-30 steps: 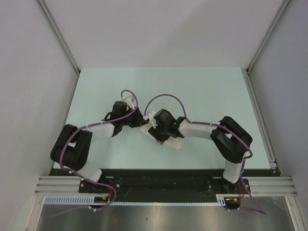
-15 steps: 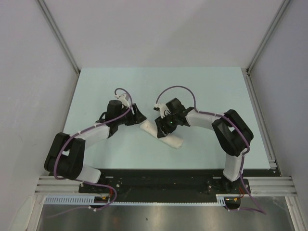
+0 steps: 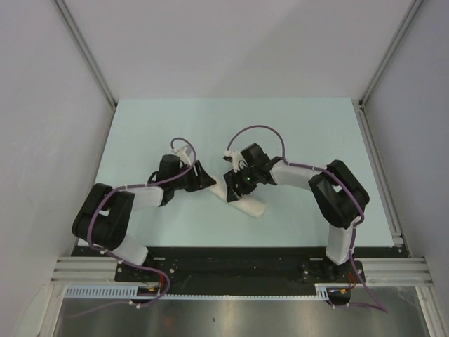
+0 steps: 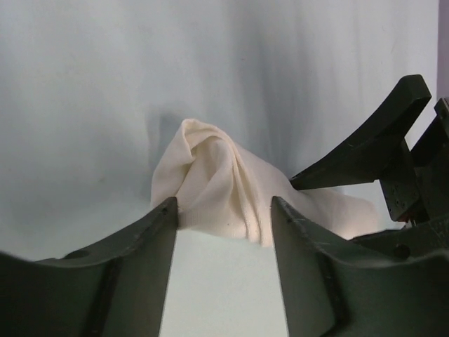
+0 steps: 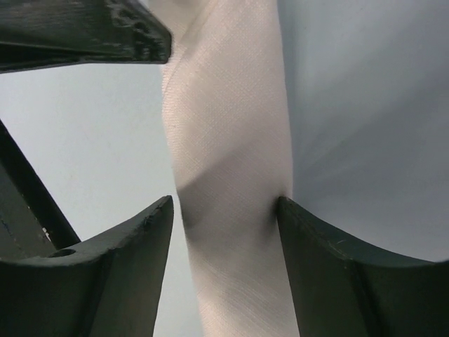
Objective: Fold the napkin, place the utensils inside, and roll it up
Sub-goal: Roll the napkin with the utensil
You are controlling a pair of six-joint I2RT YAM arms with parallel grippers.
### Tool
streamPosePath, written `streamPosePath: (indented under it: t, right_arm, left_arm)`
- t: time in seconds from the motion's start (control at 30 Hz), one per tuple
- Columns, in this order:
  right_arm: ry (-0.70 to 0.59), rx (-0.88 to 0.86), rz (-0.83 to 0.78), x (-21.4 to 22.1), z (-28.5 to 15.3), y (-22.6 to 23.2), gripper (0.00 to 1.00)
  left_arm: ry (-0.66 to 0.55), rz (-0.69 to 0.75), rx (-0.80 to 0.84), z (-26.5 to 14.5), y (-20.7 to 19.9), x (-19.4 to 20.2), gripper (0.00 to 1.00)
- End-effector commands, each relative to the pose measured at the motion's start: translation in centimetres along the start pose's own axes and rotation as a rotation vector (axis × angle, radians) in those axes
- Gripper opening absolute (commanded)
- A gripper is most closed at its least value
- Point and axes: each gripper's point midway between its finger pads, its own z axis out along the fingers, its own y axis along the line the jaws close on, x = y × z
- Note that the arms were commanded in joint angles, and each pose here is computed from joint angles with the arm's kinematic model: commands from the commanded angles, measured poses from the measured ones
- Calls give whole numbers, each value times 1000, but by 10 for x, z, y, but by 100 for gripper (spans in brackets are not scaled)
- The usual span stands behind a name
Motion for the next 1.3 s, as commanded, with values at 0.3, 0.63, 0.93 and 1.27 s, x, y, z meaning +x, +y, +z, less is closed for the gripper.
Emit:
streamPosePath:
  t: [0.3, 0.63, 0.93, 1.27]
  right_arm:
    - [-75, 185, -71, -23, -26, 0, 91]
    - [-101, 450, -351, -24, -25, 15, 92]
    - [-38, 579, -408, -9, -13, -2, 90]
    - [21, 546, -342, 2, -1, -21, 63]
  left_arm:
    - [-17, -2, 81, 8, -14, -7, 41]
    - [-23, 0, 80, 12, -16, -14, 41]
    - [-31, 3, 74, 18, -18, -24, 40]
    - [-39, 10, 80, 19, -22, -32, 42]
